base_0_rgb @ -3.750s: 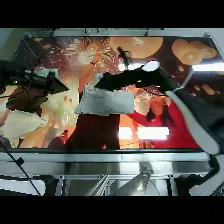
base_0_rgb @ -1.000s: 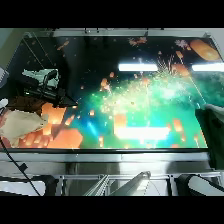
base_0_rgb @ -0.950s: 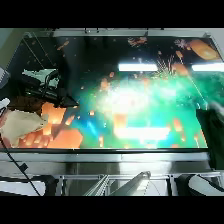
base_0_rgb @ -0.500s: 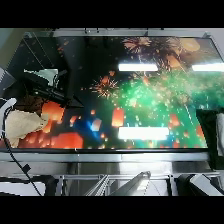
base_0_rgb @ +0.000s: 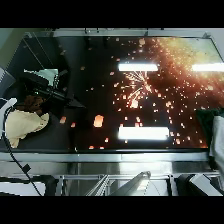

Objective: Fold the shirts.

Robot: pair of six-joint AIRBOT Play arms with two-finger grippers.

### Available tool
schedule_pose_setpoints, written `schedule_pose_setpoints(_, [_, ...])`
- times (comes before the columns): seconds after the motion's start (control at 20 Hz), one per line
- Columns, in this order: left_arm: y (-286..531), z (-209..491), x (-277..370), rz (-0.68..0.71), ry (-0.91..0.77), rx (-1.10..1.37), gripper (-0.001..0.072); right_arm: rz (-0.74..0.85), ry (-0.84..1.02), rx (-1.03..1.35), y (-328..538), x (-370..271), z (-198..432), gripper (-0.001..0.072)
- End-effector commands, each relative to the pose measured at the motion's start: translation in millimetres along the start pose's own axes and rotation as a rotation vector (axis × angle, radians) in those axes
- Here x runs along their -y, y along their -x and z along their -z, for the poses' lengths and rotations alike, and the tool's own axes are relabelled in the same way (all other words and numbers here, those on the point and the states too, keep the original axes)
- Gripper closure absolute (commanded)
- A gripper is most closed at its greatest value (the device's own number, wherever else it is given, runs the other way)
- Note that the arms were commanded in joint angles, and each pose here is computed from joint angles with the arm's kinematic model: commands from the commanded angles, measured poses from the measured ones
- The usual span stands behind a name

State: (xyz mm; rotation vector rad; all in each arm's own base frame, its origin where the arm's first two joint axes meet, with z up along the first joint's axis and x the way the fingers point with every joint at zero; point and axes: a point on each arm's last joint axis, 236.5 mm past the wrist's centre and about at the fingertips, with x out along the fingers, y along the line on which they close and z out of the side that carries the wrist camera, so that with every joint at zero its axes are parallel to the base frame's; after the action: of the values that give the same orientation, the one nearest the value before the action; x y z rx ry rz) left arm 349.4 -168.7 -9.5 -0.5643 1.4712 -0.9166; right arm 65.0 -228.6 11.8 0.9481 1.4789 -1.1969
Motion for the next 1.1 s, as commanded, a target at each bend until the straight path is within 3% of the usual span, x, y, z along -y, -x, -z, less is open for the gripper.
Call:
schedule_pose_setpoints(0.0, [0.1, -0.2, 0.4, 0.000, -0.001, 0.000, 0.0694, -0.036, -0.013, -0.013, 0.2, -8.1, 3.5, 0.0001])
schedule_pose_setpoints(0.1, [0.1, -0.4, 0.9, 0.002, -0.001, 0.001, 0.0694, -0.133, -0.011, -0.024, 4.8, -30.5, 6.1, 0.0001])
schedule_pose_setpoints(0.2, [1.5, -2.1, 4.1, 0.008, -0.006, 0.007, 0.0695, -0.391, 0.058, -0.018, 24.4, -89.5, 7.7, 0.0009])
schedule_pose_setpoints(0.25, [5.7, -7.1, 12.1, 0.024, -0.023, 0.017, 0.0694, -0.556, 0.105, -0.012, 43.1, -128.2, 11.7, 0.0086])
schedule_pose_setpoints(0.35, [23.8, -24.0, 40.8, 0.057, -0.100, 0.051, 0.0696, -0.897, 0.255, 0.033, 100.5, -204.5, 27.5, 0.0697])
schedule_pose_setpoints(0.5, [61.4, -51.3, 87.1, 0.009, -0.241, 0.171, 0.0696, -1.321, 0.537, 0.110, 202.8, -283.2, 90.5, 0.0690])
schedule_pose_setpoints(0.6, [77.9, -49.3, 115.4, -0.025, -0.311, 0.246, 0.0696, -1.444, 0.780, 0.182, 242.4, -309.5, 155.8, 0.0690])
schedule_pose_setpoints(0.7, [79.8, -32.5, 134.1, -0.048, -0.338, 0.302, 0.0696, -1.435, 1.030, 0.264, 247.5, -324.1, 222.3, 0.0691])
schedule_pose_setpoints(0.9, [45.8, 22.6, 137.5, -0.067, -0.316, 0.328, 0.0696, -1.227, 1.492, 0.458, 206.2, -326.8, 323.4, 0.0691])
schedule_pose_setpoints(1.05, [22.2, 54.2, 123.3, -0.081, -0.271, 0.350, 0.0696, -1.056, 1.603, 0.470, 156.5, -321.0, 348.0, 0.0691])
